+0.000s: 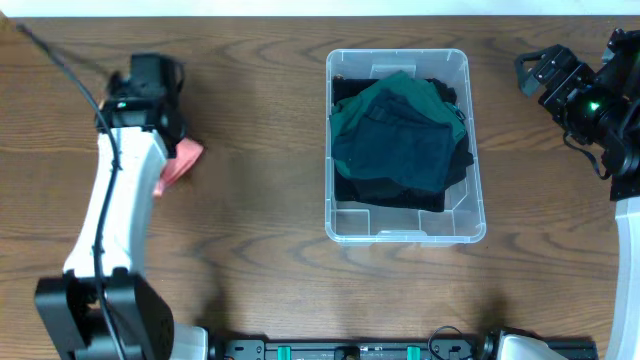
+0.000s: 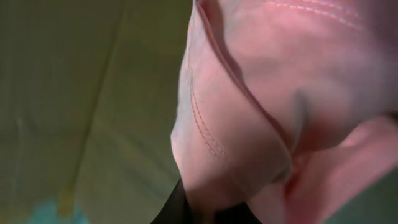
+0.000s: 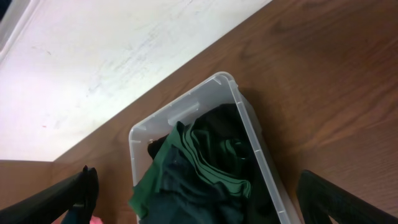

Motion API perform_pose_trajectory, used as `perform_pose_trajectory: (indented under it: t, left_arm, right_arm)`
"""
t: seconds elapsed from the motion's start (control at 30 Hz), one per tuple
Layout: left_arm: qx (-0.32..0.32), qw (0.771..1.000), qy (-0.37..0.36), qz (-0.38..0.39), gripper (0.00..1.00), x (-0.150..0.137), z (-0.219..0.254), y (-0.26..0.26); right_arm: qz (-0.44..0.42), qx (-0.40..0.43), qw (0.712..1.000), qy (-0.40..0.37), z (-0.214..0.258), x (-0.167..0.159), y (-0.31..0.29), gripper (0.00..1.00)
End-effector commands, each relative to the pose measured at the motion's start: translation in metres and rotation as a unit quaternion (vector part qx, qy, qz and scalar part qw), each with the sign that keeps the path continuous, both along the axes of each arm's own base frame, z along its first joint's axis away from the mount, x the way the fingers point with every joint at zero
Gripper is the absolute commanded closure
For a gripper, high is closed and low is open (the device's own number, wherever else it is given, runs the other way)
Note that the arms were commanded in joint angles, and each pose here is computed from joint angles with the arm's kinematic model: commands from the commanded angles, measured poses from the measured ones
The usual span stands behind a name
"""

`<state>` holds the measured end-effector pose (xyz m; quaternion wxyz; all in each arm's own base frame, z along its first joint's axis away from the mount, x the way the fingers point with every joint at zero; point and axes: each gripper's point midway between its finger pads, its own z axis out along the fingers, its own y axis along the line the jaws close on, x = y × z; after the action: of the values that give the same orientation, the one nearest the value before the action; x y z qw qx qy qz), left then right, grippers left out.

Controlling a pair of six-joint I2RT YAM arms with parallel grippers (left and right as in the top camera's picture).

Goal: Pack container
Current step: 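Lift the pink garment and carry it right over the bin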

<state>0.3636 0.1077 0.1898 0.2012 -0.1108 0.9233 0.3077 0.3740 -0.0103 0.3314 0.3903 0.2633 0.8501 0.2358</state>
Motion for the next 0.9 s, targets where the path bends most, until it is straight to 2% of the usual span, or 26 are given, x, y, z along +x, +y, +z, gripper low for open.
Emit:
perform_pose_trajectory:
  t: [0.0,0.17,0.3,0.47,0.57,0.77,0.87]
  left_arm:
    - [0.025,0.987,-0.012,-0.157,0.94,0.027,0.046,-0.052]
    - [0.029,0.939,-0.083,-0.333,0.94,0.052,0.092,-0.15]
    - [0.074,0.876,-0.116,-0.462,0.94,0.056,0.118,-0.227]
    - [0.112,0.794,-0.141,-0.58,0.95,0.046,0.138,-0.3]
    - [0.112,0.757,-0.171,-0.621,0.94,0.041,0.15,-0.33]
    - [0.142,0.718,-0.262,-0.629,0.94,0.045,0.197,-0.356]
    - [0.139,0.681,-0.286,-0.66,0.94,0.039,0.207,-0.376]
  right_arm:
    - [-0.002,0.001,1.0,-0.008,0.006,-0.002,-0.001,0.01]
    - [-0.002,0.001,1.0,-0.008,0.006,-0.002,-0.001,0.01]
    - [-0.002,0.001,1.0,-0.008,0.006,-0.002,-0.001,0.01]
    - [-0.002,0.001,1.0,-0.008,0.006,-0.002,-0.001,0.01]
    - [-0.002,0.001,1.0,-0.008,0.006,-0.002,-0.001,0.01]
    - [-0.002,0.001,1.0,-0.008,0.006,-0.002,-0.001,0.01]
    - [-0.002,0.001,1.0,-0.008,0.006,-0.002,-0.001,0.01]
